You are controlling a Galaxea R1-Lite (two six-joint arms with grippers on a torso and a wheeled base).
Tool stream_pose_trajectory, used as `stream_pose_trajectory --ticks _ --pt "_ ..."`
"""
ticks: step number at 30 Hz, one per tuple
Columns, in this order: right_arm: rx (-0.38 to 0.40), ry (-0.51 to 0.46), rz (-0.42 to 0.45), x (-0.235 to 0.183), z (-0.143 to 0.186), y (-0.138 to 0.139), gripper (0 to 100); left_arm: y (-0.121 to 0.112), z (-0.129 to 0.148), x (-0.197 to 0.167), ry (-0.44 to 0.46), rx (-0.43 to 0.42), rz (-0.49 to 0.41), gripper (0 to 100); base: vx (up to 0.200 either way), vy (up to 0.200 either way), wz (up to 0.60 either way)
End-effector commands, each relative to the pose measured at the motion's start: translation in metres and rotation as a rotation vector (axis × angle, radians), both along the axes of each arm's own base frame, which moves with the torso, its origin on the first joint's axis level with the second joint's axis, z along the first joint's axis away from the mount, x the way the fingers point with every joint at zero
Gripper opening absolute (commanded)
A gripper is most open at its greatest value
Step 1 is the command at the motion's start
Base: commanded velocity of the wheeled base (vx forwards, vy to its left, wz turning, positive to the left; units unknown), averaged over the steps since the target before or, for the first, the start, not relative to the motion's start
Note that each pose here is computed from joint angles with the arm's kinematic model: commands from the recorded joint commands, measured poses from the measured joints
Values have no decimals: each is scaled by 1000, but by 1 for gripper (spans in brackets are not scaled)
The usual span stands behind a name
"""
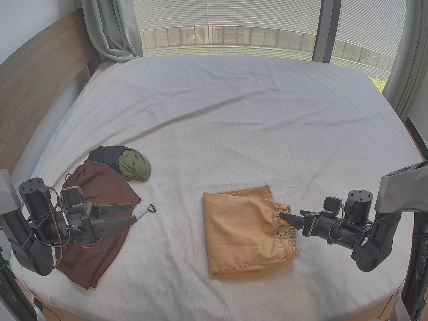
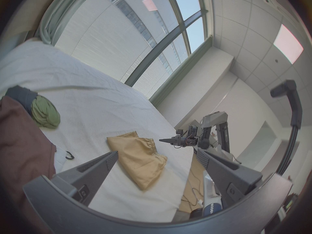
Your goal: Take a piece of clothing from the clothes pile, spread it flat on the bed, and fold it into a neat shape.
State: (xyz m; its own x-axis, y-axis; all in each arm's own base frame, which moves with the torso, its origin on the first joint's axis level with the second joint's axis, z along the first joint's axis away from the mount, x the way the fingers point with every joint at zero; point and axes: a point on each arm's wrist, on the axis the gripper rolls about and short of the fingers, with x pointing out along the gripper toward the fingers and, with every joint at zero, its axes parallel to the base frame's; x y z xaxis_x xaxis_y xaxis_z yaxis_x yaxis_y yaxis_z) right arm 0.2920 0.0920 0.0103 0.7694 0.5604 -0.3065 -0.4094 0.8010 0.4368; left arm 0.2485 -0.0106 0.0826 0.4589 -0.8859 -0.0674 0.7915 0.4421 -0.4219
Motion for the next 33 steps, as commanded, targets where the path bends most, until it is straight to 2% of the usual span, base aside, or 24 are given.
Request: stream_pose_trajectory --ticks 1,4,5,6,10,15,21,23,26,29,33 --pt "-5 0 6 -6 4 0 100 8 -2 -10 -54 43 24 100 0 0 0" --pt "-6 -1 -1 -6 4 -2 100 10 -4 -12 -129 88 27 100 0 0 0" --pt "-6 -1 -1 -6 4 -2 100 10 -4 -12 -129 88 27 100 0 0 0" --pt "-9 6 -6 -6 3 -4 100 10 -6 -13 -178 123 22 100 0 0 0" --pt "-15 25 -10 -9 0 -6 100 8 -13 -25 -255 185 -6 100 0 0 0" --pt "-21 38 -25 -9 -3 -11 100 2 -21 -43 -250 215 -33 100 0 0 0" --pt "-26 57 -33 -12 -6 -14 100 2 -24 -46 -210 204 -33 100 0 0 0" --pt "-38 91 -42 -13 -15 -18 100 2 -25 -46 -157 181 -28 100 0 0 0" --pt "-56 119 -39 -18 -21 -19 100 3 -23 -44 -145 168 -22 100 0 0 0" --pt "-74 169 -36 -20 -36 -20 100 10 -22 -38 -171 174 2 100 0 0 0" --pt "-81 223 -22 -20 -54 -19 100 12 -25 -36 -209 186 -20 100 0 0 0"
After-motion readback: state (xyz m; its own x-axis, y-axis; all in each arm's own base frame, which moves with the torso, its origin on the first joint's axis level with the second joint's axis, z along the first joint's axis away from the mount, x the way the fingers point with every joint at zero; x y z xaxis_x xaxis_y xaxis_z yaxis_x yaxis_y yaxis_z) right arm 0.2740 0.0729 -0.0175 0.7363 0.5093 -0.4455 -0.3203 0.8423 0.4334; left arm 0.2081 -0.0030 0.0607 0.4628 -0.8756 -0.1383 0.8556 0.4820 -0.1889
